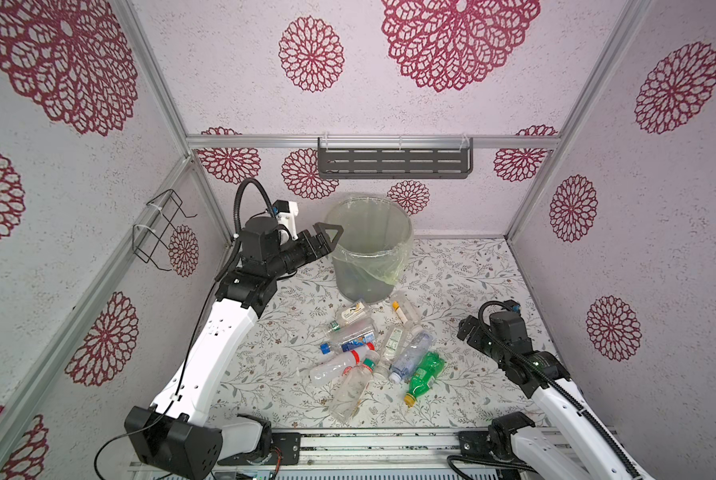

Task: Throw the plastic bottles in the bin
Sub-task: 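Withdraw the left gripper toward the pile while the right gripper lowers to the green bottle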

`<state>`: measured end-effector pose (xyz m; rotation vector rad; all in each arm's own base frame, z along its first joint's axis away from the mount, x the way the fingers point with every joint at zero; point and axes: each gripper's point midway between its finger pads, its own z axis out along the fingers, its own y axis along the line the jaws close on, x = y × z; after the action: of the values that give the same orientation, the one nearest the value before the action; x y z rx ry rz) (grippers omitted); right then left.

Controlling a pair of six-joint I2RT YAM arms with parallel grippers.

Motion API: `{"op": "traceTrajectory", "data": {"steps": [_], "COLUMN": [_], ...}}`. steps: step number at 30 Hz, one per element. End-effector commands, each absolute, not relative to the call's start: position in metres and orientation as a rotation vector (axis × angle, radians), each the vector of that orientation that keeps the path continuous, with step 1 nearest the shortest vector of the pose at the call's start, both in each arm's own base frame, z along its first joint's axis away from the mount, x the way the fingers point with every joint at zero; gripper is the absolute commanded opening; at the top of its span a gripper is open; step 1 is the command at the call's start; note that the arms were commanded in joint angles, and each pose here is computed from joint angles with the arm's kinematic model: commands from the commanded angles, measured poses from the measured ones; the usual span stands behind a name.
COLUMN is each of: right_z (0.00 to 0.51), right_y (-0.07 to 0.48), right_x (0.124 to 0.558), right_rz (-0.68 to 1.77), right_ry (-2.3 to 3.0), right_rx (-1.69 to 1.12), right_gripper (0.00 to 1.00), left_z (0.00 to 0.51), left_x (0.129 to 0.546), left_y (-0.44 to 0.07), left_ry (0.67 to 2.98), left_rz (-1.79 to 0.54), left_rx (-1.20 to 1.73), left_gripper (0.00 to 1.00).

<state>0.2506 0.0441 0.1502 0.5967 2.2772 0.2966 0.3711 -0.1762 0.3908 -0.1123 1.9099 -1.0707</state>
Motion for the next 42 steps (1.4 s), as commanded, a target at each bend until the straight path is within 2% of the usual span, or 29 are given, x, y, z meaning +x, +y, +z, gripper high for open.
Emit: {"op": "traceTrajectory", "data": {"steps": [1, 9, 20, 42], "right_z": [0.155, 0.141, 0.118, 0.072], "right_y": [0.038, 0.041, 0.052, 0.088], "right_x": [0.248, 0.245, 0.232, 0.206], "right_rz": [0.274, 0.293, 0.403, 0.608], "right_ry": [2.263, 2.302, 2.367, 2.441], "right_rx": [0.632, 0.681, 0.820, 0.946], "right_gripper": [0.99, 0.99, 0.99, 0.99], "left_z": [0.389, 0.357, 0.306, 0.238], "left_x": [0.352, 0.318, 0.295, 0.281], "left_y": [-0.174, -0.159, -0.144, -0.121], "left_ry": [1.895, 1.938, 2.042, 2.169], "left_rz": [-1.066, -1.018, -0.939, -0.806], "left_rx": [-0.046, -0.082, -0.144, -0.272], "left_gripper": [0.97, 0.97, 0.97, 0.97]}}
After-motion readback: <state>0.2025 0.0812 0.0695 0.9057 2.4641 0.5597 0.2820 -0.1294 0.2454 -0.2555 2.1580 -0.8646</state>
